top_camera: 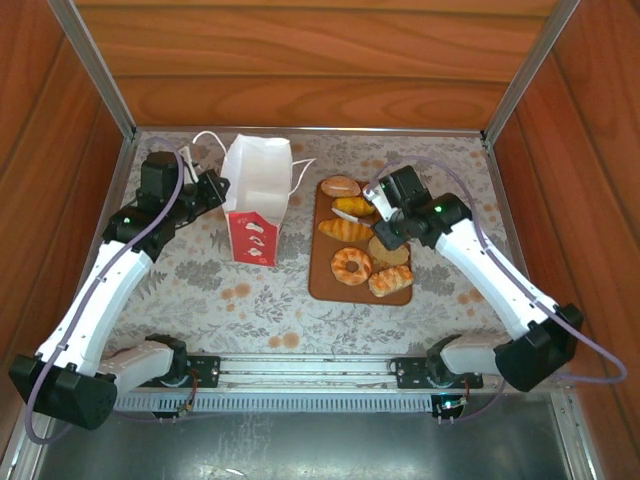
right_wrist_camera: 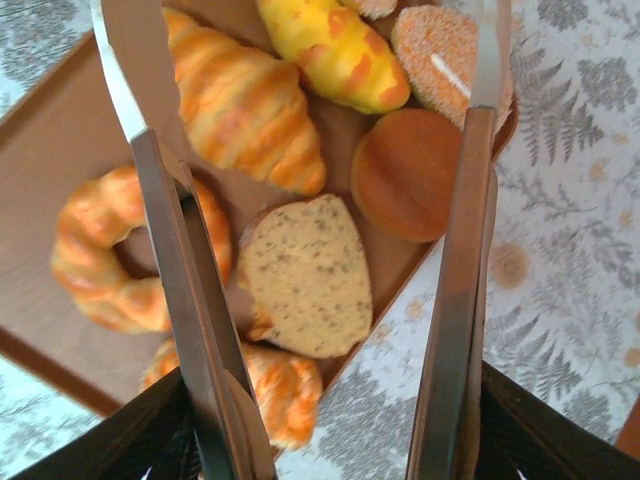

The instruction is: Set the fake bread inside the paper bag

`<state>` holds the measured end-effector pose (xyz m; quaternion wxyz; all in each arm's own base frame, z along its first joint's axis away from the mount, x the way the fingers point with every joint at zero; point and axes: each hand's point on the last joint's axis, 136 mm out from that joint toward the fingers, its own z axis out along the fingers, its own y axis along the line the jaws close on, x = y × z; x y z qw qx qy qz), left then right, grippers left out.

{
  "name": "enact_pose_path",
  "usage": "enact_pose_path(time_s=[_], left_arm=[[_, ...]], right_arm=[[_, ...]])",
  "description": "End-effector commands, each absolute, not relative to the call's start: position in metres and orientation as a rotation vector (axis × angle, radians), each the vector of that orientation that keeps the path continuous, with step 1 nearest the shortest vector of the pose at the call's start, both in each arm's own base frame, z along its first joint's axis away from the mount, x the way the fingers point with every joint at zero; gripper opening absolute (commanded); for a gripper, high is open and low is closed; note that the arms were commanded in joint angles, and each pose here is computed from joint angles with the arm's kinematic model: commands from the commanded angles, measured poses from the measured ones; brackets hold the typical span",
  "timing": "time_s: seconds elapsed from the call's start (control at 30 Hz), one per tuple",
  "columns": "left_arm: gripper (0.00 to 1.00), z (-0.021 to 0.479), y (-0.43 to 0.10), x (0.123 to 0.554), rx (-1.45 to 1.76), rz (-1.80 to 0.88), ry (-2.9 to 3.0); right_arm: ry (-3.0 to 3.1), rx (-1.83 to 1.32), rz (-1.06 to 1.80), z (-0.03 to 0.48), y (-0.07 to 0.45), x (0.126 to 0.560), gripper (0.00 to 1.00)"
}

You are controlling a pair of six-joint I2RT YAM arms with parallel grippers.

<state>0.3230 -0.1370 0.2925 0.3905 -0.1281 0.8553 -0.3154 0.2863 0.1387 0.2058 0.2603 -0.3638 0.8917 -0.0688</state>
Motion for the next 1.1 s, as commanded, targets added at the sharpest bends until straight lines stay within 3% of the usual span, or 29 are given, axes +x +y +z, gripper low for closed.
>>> enact_pose_path(time_s=[0.0, 0.3, 0.63, 1.07], left_arm=[[0.00, 0.293, -0.144, 0.321, -0.307, -0.835, 2.161], [0.00, 0.281, -0.141, 0.312, -0.333, -0.834, 2.176], [0.00, 0.275, -0.139, 0.310, -0.349, -0.824, 2.183], [0.00, 0.272, -0.140, 0.312, -0.357, -0.820, 2.193]], right_arm=[[2.294, -1.051, -0.267, 0.224, 0.145, 0.322, 0.65], [2.273, -1.174, -0.301, 0.214, 0.170, 0.368, 0.65], [2.358, -1.334, -0.332, 0.174, 0.176, 0.390, 0.62], [2.394, -1.318, -0.384, 0.157, 0.174, 0.416, 0.61]])
